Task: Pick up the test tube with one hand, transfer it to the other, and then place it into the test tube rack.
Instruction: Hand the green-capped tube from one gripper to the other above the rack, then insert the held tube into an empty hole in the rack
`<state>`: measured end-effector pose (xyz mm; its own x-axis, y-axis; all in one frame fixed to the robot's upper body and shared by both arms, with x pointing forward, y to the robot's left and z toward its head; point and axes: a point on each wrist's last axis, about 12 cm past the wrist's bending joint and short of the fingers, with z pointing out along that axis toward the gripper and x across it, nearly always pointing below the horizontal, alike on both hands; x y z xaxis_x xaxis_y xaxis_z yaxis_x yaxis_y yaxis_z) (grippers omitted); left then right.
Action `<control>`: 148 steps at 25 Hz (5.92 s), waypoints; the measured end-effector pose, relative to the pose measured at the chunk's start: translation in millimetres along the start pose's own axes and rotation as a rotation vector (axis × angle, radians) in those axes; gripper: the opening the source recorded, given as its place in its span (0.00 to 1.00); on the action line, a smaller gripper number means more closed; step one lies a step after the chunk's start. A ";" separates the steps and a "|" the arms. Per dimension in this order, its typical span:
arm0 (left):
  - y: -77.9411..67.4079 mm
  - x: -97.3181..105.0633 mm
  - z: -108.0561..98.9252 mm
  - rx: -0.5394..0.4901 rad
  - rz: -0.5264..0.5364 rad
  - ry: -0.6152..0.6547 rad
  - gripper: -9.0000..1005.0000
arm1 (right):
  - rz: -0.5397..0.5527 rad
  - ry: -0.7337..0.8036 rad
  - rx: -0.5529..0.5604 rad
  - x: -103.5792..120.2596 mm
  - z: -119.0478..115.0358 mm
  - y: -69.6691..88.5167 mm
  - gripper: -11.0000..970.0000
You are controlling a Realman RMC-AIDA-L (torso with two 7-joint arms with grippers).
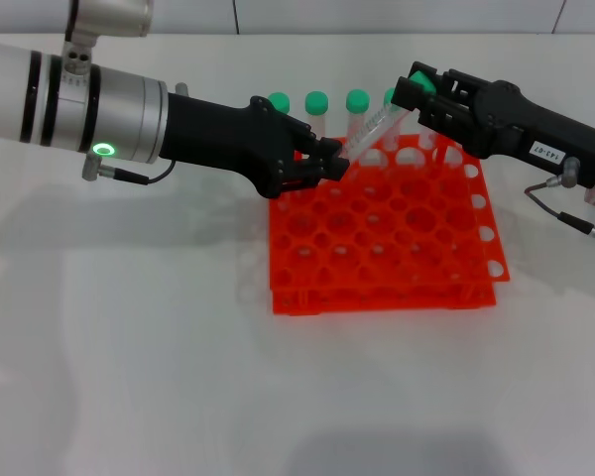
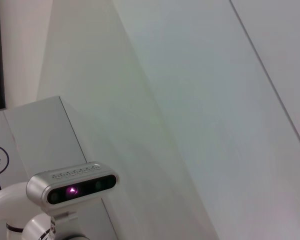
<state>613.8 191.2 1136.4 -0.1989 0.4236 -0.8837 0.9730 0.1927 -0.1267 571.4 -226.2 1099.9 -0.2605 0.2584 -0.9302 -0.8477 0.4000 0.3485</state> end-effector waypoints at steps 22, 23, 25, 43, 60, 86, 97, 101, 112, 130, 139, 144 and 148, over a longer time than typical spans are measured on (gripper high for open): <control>3.1 -5.1 -4.8 -0.038 -0.084 -0.004 0.30 | 0.001 0.000 0.006 0.6 -0.5 -0.4 0.28; 3.2 -5.4 -4.9 -0.038 -0.089 -0.004 0.34 | 0.001 0.000 0.006 0.5 -0.6 -0.5 0.28; 3.0 -6.6 -5.4 -0.036 -0.098 -0.005 0.41 | 0.001 0.000 0.007 0.7 -0.9 -0.5 0.28; -12.7 -39.0 -61.8 -0.109 -0.120 0.076 0.85 | -0.022 0.010 0.014 -4.2 -7.3 -4.3 0.28; -91.4 19.5 -139.8 -0.385 -0.120 0.012 0.88 | -0.124 0.054 0.020 -23.1 -14.7 -12.2 0.28; -111.7 139.7 -151.8 -0.474 -0.162 -0.184 0.88 | -0.218 0.213 -0.090 -52.6 28.8 -8.1 0.28; -105.2 139.4 -140.3 -0.439 -0.160 -0.197 0.87 | -0.265 0.276 -0.122 -59.4 56.6 -6.7 0.28; -104.1 138.8 -139.3 -0.435 -0.156 -0.193 0.87 | -0.273 0.324 -0.132 -63.2 68.0 -6.2 0.28; -103.4 138.3 -138.7 -0.432 -0.161 -0.196 0.87 | -0.328 0.416 -0.102 -64.7 91.0 -6.3 0.28; -99.5 134.4 -137.2 -0.429 -0.150 -0.198 0.87 | -0.360 0.461 -0.056 -62.5 91.1 -12.9 0.28; -96.7 133.1 -137.0 -0.438 -0.142 -0.195 0.87 | -0.370 0.484 -0.057 -59.2 92.4 -12.8 0.28; -94.7 131.1 -136.3 -0.437 -0.136 -0.196 0.87 | -0.383 0.503 -0.049 -56.1 94.7 -13.2 0.28; -94.1 131.2 -136.3 -0.441 -0.135 -0.195 0.87 | -0.386 0.514 -0.051 -53.8 96.0 -12.7 0.28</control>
<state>480.3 349.2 1093.9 -0.2538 0.2039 -0.9455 0.7896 0.6082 -0.0808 640.6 -160.8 1156.6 -0.1094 -0.3549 -0.9285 -0.9421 0.3348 -0.0169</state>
